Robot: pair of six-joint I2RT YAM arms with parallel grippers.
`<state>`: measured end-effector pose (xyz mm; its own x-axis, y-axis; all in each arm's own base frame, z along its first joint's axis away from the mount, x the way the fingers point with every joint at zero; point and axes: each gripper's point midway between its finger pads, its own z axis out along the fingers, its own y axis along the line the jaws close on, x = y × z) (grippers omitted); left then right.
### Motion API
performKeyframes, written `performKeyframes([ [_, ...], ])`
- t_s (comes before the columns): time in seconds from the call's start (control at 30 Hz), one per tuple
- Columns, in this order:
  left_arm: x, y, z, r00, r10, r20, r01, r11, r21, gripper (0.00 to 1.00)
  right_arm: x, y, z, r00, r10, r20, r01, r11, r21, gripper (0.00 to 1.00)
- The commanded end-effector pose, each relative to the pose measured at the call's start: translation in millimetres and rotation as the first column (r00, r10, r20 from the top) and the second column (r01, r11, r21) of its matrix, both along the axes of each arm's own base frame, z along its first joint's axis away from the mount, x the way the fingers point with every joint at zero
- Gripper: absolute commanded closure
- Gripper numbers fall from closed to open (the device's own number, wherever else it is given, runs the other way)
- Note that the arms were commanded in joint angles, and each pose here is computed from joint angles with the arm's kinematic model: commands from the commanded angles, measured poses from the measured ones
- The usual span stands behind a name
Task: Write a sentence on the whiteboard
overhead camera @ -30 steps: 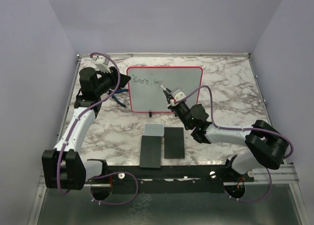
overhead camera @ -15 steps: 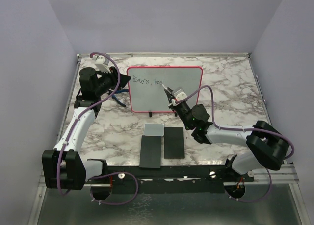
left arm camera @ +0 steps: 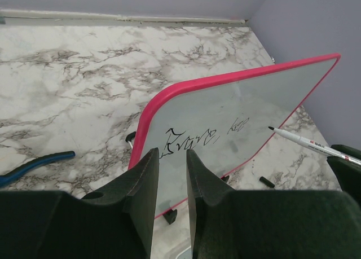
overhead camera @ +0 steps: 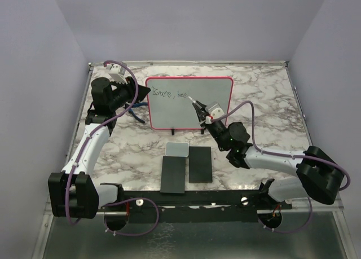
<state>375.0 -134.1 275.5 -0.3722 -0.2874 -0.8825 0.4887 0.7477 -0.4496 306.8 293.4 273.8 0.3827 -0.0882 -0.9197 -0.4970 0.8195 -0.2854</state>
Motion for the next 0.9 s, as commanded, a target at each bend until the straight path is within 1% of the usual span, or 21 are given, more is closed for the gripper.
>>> performKeyframes([
  [0.0, -4.9, -0.2, -0.2, 1.0, 0.002, 0.005, -0.002, 1.0, 0.012, 0.73, -0.8, 0.4, 1.8, 1.0, 0.006, -0.009, -0.006, 1.0, 0.008, 0.99],
  [0.37, -4.8, -0.8, -0.7, 1.0, 0.001, 0.003, -0.001, 1.0, 0.011, 0.73, 12.9, 1.0, 4.1, 0.998, -0.057, 0.013, 0.057, 0.998, 0.001, 0.99],
  [0.87, -4.9, -0.9, -0.3, 1.0, -0.001, 0.005, 0.001, 1.0, 0.012, 0.73, 15.6, 2.9, 7.9, 0.997, -0.064, 0.036, 0.064, 0.998, 0.004, 0.99],
])
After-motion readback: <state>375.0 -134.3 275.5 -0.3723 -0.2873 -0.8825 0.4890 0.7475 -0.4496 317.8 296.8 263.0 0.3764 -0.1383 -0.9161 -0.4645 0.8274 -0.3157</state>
